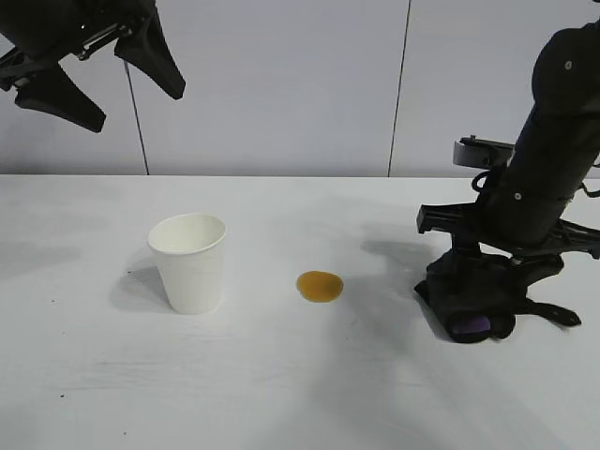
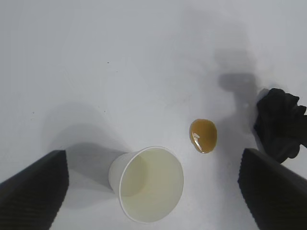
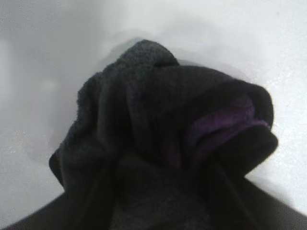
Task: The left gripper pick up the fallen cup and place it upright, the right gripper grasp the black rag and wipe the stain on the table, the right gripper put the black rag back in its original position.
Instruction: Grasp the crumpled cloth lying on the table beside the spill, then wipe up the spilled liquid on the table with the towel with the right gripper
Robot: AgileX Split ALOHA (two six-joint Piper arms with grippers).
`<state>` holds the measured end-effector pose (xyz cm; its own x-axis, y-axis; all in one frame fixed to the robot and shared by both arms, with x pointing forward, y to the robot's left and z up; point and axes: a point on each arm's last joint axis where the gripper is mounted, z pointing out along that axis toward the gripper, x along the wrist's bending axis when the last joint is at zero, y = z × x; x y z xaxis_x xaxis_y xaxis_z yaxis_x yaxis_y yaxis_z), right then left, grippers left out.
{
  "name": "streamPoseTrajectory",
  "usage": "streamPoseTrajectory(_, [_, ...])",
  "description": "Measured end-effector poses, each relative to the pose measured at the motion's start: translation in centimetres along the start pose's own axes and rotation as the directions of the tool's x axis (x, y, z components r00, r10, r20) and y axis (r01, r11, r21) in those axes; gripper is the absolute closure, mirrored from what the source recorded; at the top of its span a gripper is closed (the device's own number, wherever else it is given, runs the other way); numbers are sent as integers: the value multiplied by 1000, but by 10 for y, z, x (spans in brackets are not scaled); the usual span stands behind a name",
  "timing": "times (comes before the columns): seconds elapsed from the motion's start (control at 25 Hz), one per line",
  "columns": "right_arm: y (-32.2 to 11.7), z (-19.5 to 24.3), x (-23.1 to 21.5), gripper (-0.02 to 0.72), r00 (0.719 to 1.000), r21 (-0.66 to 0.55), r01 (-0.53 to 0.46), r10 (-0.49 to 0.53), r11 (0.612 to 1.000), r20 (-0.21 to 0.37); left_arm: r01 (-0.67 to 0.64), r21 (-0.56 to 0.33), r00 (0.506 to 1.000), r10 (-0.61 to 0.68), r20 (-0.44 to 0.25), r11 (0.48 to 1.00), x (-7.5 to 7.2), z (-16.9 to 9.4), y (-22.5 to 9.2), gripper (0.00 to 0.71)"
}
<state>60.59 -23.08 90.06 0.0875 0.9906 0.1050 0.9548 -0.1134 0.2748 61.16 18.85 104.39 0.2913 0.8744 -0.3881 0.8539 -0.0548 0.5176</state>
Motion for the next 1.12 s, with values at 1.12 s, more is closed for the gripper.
streamPoseTrajectory(1.12, [-8, 27, 135, 669, 955, -57, 192, -200, 980, -219, -3, 20, 1000, 3, 3, 1000, 0, 0, -2, 16])
